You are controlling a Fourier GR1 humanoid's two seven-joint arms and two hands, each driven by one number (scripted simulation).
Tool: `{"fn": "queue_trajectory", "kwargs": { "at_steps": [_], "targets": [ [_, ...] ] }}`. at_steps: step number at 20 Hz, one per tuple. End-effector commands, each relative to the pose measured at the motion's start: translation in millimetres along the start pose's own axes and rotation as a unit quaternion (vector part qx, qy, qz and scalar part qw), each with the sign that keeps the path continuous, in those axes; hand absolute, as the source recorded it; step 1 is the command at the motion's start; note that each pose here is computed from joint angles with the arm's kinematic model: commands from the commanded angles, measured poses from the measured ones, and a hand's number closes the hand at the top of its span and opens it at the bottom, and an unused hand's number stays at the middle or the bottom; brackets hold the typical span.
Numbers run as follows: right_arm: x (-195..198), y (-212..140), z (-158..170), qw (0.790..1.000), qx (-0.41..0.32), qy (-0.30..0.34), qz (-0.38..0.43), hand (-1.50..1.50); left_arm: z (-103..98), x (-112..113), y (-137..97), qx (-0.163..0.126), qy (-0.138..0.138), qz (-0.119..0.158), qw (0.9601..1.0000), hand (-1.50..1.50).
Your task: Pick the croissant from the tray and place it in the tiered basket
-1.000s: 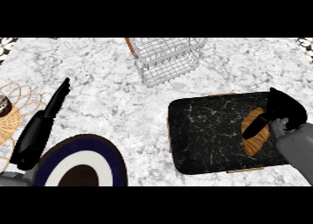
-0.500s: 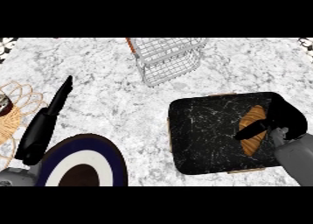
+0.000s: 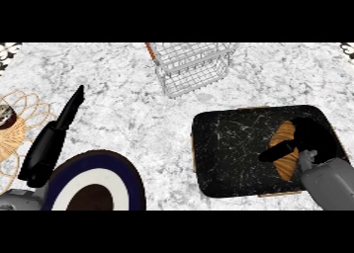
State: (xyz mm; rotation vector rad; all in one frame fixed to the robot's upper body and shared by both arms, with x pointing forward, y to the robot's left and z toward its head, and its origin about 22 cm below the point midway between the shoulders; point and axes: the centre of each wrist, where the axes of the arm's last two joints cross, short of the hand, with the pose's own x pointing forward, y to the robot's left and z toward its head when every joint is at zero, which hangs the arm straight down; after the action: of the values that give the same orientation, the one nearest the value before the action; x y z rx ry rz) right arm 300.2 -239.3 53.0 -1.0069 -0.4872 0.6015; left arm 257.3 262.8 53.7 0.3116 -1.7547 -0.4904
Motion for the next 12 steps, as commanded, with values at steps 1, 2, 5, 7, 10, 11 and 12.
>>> {"fn": "queue_trajectory", "kwargs": {
  "at_steps": [1,2,5,7,10,11,12],
  "targets": [
    [15.1,26.2,10.8,0.998,-0.006,0.055,-0.034,1.50,2.8,-0.1,-0.6,-0.005,0.002,0.005,1.0000,0.00],
    [9.2,4.2,-10.3,0.998,-0.020,0.052,-0.016,1.50,-5.3,3.9,15.6,0.002,0.002,-0.002,1.0000,0.00],
    [8.1,8.8,6.8,0.998,-0.056,0.037,0.014,1.50,2.1,-6.1,9.2,-0.003,-0.001,0.005,1.0000,0.00],
    [-6.0,4.4,1.7,0.997,-0.069,0.019,0.019,1.50,2.7,-2.8,0.7,-0.001,0.006,0.009,0.9999,0.00],
    [3.3,-4.9,6.7,0.993,-0.112,0.011,0.020,1.50,-1.4,4.8,-12.9,0.002,-0.001,0.001,1.0000,0.00],
    [6.8,13.4,17.9,0.992,-0.120,0.003,0.026,1.50,-11.5,6.5,4.7,-0.001,0.001,-0.002,1.0000,0.00],
    [18.7,-20.2,17.0,0.991,-0.135,0.008,0.011,1.50,2.0,6.6,11.9,-0.005,-0.003,0.000,1.0000,0.00]
  ]
}}
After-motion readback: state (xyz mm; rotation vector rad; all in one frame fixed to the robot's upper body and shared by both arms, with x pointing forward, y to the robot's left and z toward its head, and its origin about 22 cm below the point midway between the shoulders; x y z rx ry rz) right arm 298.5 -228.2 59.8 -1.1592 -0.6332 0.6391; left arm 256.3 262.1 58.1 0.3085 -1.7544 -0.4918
